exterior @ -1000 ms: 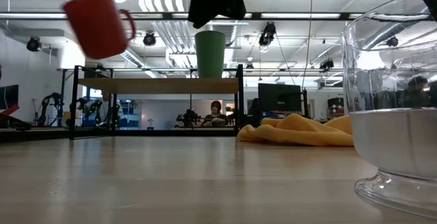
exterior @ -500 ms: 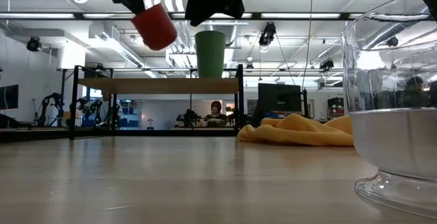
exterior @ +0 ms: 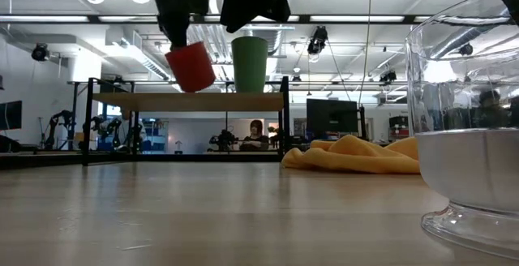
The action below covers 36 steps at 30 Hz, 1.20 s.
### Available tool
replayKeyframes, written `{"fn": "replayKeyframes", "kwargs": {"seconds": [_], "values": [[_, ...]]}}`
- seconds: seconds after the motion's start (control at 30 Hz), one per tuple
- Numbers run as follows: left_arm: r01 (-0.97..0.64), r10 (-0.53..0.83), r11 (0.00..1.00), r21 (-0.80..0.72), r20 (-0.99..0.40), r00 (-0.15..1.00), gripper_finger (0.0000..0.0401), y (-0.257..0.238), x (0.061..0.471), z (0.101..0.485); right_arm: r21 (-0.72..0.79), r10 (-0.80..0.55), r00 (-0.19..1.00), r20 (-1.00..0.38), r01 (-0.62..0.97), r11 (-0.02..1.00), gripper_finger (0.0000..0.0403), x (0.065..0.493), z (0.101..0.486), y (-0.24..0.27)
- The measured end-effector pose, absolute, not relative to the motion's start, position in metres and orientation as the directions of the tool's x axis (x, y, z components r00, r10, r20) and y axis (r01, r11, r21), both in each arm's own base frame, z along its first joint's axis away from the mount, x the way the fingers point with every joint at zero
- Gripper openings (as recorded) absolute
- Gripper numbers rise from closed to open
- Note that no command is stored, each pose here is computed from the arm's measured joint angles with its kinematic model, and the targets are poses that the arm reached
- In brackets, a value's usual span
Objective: Stack small to large cups/mugs on shelf
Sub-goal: Put the red mug on the shelf, then put the transparent mug on the shelf
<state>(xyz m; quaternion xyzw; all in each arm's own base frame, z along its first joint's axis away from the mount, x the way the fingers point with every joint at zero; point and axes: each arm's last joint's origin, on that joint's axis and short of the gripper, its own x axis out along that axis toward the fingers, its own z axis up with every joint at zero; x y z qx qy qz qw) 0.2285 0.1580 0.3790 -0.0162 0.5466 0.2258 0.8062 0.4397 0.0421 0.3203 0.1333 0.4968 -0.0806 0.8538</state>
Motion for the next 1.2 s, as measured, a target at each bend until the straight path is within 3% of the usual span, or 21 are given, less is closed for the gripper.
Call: {"fn": "replayKeyframes", "kwargs": {"seconds": [0.37, 0.63, 0.97, 1.2], "values": [[-0.397, 0.357, 0.876, 0.273, -0.921, 0.156, 0.0, 0.183, 0.232, 0.383, 0.146, -0.005, 0.492, -0.87, 0.268, 0.952, 0.0073, 0.44, 0.32, 0.042], [-0.382, 0.358, 0.881, 0.279, -0.921, 0.155, 0.0002, 0.188, 0.231, 0.382, 0.144, -0.006, 0.492, -0.871, 0.267, 0.953, 0.0073, 0.44, 0.32, 0.041], [-0.377, 0.393, 0.879, 0.293, -0.892, 0.223, 0.0059, 0.192, 0.237, 0.385, 0.144, -0.006, 0.492, -0.871, 0.266, 0.953, 0.0073, 0.44, 0.32, 0.041], [-0.382, 0.406, 0.874, 0.298, -0.882, 0.239, 0.0068, 0.193, 0.239, 0.386, 0.144, -0.006, 0.491, -0.871, 0.267, 0.953, 0.0073, 0.44, 0.32, 0.041]]}}
